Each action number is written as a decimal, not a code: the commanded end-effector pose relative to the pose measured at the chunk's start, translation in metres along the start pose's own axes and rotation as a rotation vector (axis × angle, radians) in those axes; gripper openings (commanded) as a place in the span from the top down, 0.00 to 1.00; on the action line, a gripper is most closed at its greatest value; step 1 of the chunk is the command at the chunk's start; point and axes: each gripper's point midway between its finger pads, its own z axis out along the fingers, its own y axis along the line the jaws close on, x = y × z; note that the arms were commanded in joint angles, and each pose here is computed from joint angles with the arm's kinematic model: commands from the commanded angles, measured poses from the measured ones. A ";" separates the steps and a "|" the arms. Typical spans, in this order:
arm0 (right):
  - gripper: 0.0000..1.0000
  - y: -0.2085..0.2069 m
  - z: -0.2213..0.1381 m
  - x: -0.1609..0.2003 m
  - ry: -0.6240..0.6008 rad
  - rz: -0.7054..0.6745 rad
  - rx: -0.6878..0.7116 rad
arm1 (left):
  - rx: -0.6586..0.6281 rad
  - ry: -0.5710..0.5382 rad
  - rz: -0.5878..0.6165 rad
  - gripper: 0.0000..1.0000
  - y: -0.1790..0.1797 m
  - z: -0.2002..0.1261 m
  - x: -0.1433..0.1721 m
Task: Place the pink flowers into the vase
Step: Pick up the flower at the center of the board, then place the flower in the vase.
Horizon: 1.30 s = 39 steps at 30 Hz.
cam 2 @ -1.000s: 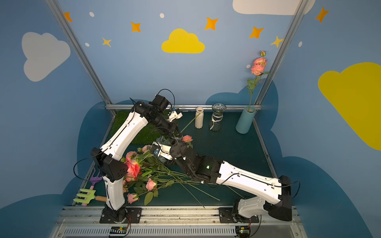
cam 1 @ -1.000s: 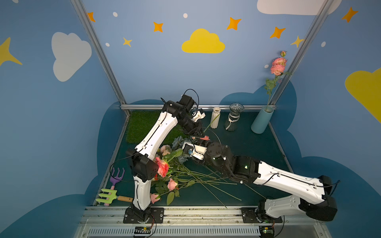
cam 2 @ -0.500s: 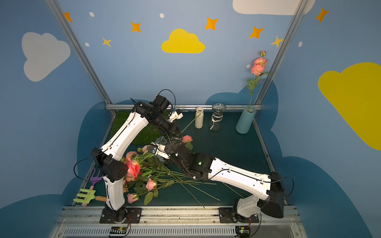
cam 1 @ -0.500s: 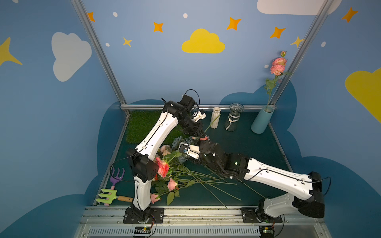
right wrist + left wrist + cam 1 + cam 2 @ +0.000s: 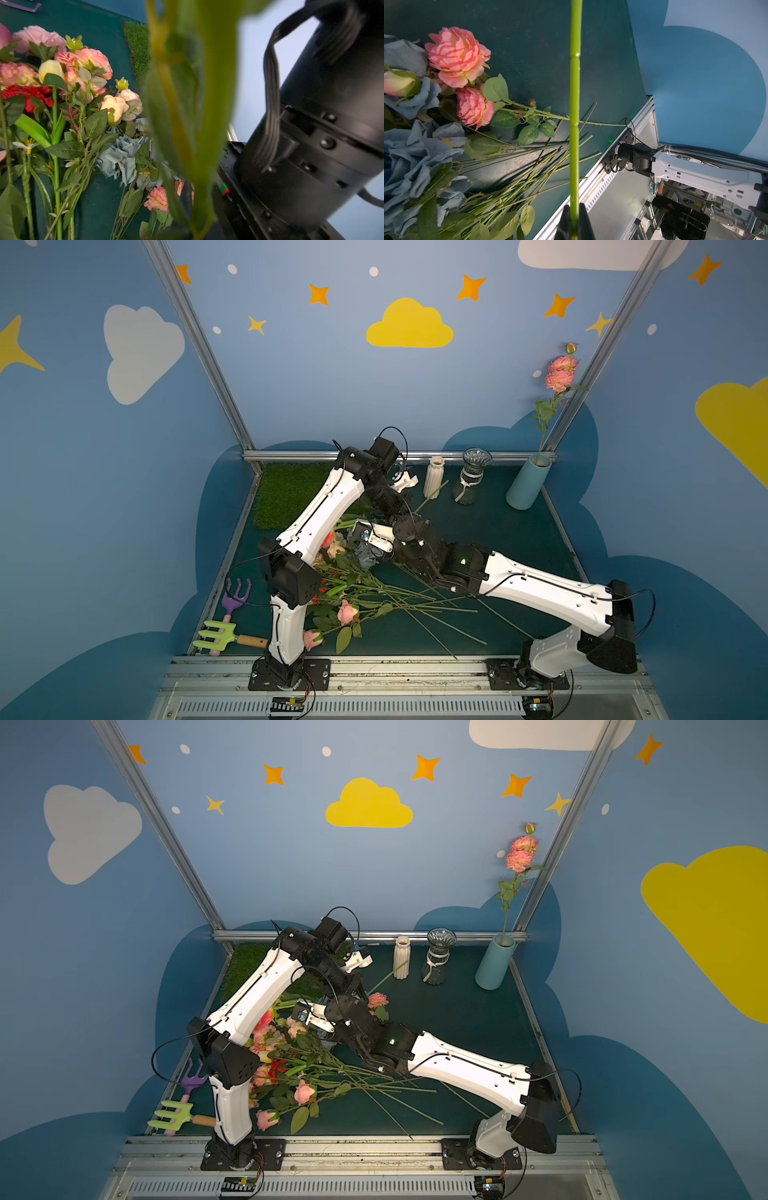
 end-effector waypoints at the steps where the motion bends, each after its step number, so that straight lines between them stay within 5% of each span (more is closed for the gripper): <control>1: 1.00 -0.003 -0.002 0.000 -0.006 0.049 0.001 | 0.024 -0.050 0.014 0.73 -0.011 -0.017 -0.006; 3: 1.00 -0.004 -0.003 0.004 -0.006 0.076 -0.008 | 0.036 -0.076 0.002 0.42 -0.012 -0.024 -0.012; 6: 1.00 -0.001 0.000 0.011 -0.005 0.122 -0.045 | 0.099 -0.131 0.003 0.22 -0.023 -0.041 -0.023; 16: 1.00 -0.019 0.003 0.038 0.058 0.212 -0.055 | 0.014 -0.613 -0.052 0.16 -0.007 -0.159 -0.057; 19: 1.00 -0.038 0.000 0.047 0.063 0.263 -0.029 | -0.067 -0.869 -0.084 0.16 0.008 -0.213 -0.042; 23: 1.00 -0.094 -0.007 0.066 0.058 0.452 0.059 | -0.197 -1.098 -0.145 0.00 0.030 -0.259 0.003; 27: 1.00 -0.174 -0.021 0.095 0.041 0.682 0.229 | -0.246 -0.986 -0.215 0.02 0.043 -0.240 0.026; 39: 1.00 -0.365 -0.101 0.156 0.063 0.774 0.988 | -0.304 -0.931 -0.267 0.03 0.089 -0.187 0.057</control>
